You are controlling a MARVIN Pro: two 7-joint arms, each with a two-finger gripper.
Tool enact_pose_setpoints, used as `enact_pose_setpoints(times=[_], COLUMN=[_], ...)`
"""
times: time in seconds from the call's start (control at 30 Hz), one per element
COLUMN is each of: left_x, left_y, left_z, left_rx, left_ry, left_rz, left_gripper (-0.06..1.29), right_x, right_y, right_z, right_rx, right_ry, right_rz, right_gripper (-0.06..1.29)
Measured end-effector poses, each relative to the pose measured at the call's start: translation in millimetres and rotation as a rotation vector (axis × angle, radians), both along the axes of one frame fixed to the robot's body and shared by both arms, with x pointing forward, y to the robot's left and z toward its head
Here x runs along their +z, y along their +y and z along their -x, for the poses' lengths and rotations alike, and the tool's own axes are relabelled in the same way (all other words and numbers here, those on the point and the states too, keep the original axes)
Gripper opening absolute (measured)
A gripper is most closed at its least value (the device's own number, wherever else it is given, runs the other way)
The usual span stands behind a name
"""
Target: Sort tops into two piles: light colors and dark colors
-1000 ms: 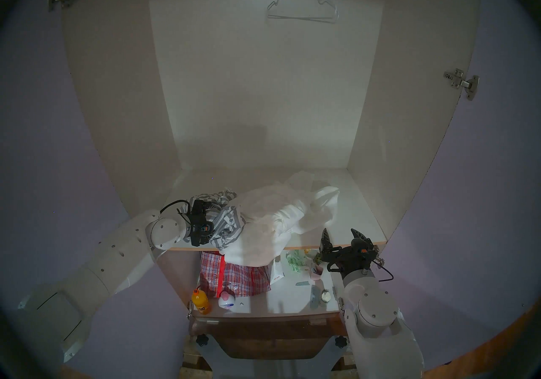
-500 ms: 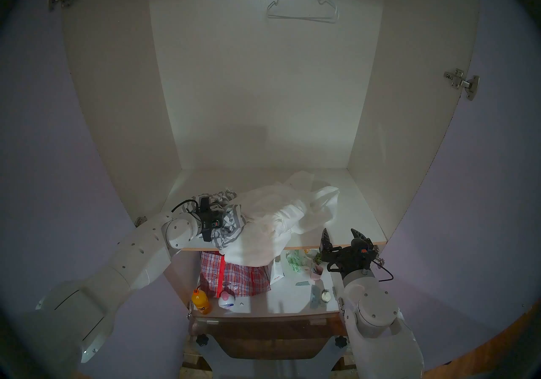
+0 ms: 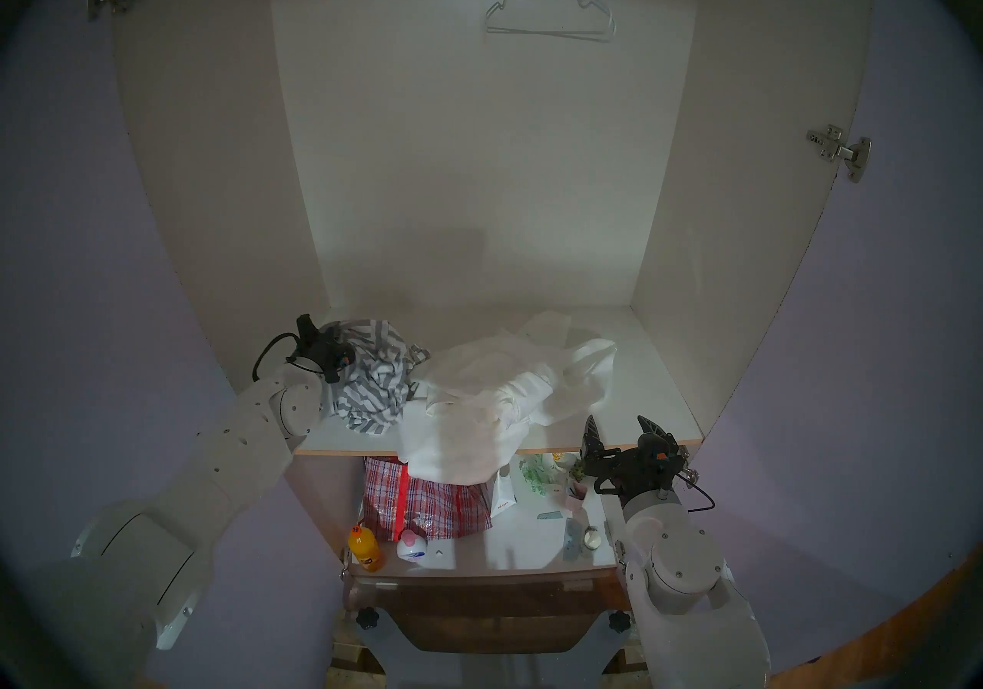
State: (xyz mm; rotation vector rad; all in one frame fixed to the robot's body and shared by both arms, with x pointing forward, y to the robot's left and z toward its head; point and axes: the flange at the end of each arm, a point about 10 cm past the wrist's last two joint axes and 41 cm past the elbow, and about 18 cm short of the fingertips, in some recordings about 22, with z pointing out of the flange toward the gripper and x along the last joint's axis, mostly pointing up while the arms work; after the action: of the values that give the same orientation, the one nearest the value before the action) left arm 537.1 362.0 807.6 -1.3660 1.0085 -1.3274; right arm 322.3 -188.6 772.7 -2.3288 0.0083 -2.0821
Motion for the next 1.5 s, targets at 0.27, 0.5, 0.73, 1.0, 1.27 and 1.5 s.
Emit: enact_pose_setpoints(times=[0.27, 0.5, 0.73, 1.0, 1.27, 1.5], left_x=[5.9, -4.4, -28.9, -22.3, -2.7, 1.2], left_y=[26, 32, 16, -26, -5, -9], left_z=[4.5, 9.2, 11.9, 3.8, 7.0, 13.0], left_rx=[0.129, 0.100, 0.096, 0.114, 0.208, 0.247], left_ry=[-0.072, 0.009, 0.169, 0.106, -0.018, -0.074], left_rz=[-0.089, -0.159, 0.052, 0.500, 0.599, 0.643], left_gripper=[-0.01, -0.01, 1.25, 1.25, 1.25, 1.25], right_x=[0.1, 0.3, 0.2, 0.1, 15.0, 19.7], right_y=[0, 0, 0, 1, 26, 53], right_z=[0.1, 0.0, 0.0, -1.5, -33.3, -66.9], right_rx=[0.000, 0.000, 0.000, 0.003, 0.081, 0.143], right_ry=[0.000, -0.001, -0.001, 0.008, 0.100, 0.230], right_rz=[0.000, 0.000, 0.000, -0.010, -0.104, -0.182], right_gripper=[1.25, 1.25, 1.25, 1.25, 1.25, 1.25])
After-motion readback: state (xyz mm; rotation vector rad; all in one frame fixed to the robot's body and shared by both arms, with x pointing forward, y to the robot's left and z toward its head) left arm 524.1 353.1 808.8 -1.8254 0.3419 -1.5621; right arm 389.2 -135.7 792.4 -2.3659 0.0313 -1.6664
